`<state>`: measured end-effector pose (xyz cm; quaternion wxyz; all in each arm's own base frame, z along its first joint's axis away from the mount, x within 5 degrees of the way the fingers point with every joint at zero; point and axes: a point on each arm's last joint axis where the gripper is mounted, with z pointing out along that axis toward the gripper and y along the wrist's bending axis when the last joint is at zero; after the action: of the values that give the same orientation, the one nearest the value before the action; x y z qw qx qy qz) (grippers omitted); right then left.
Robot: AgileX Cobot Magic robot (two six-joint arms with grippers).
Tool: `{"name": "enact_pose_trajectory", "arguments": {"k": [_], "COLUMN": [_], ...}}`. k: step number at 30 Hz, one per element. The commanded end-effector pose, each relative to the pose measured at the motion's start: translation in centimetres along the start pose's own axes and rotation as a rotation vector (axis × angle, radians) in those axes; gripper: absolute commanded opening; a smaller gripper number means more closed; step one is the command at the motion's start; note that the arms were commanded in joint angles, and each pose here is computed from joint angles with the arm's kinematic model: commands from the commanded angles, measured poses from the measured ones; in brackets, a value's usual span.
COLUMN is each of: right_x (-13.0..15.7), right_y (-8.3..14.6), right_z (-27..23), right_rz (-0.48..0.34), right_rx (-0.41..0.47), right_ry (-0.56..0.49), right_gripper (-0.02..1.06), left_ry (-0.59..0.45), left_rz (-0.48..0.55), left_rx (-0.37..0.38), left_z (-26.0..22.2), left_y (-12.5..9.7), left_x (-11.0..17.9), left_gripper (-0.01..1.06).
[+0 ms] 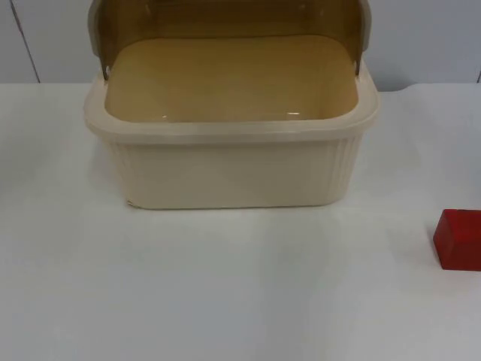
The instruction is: Open the box lid with the left hand, place the block into the box with the right hand, then close the box lid with the left hand.
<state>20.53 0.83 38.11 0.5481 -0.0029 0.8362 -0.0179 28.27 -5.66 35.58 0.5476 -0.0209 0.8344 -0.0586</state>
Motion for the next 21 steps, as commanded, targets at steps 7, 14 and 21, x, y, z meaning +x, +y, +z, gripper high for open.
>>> {"name": "enact_pose_trajectory", "arguments": {"k": [7,14,21], "right_x": [-0.3,-0.2,-0.3], "right_y": [0.1,0.2,0.2], "right_z": [-0.2,-0.2,-0.2], "right_rz": [0.004,0.025,0.033], "right_rx": [-0.008,-0.016,-0.019], "right_ry": [-0.015,-0.013,-0.015], "right_gripper": [1.05,1.05,1.05], "left_ry": [-0.031,-0.062,-0.066], "left_rz": [-0.074,0.005,0.035], "left_rx": [-0.185,-0.18,-0.042], "left_z": [-3.1,-3.6,-3.3], "left_y": [4.8,4.6,2.3], "left_x": [-1.3,-1.7,-1.5], "left_gripper": [0.0,0.0,0.44]}}
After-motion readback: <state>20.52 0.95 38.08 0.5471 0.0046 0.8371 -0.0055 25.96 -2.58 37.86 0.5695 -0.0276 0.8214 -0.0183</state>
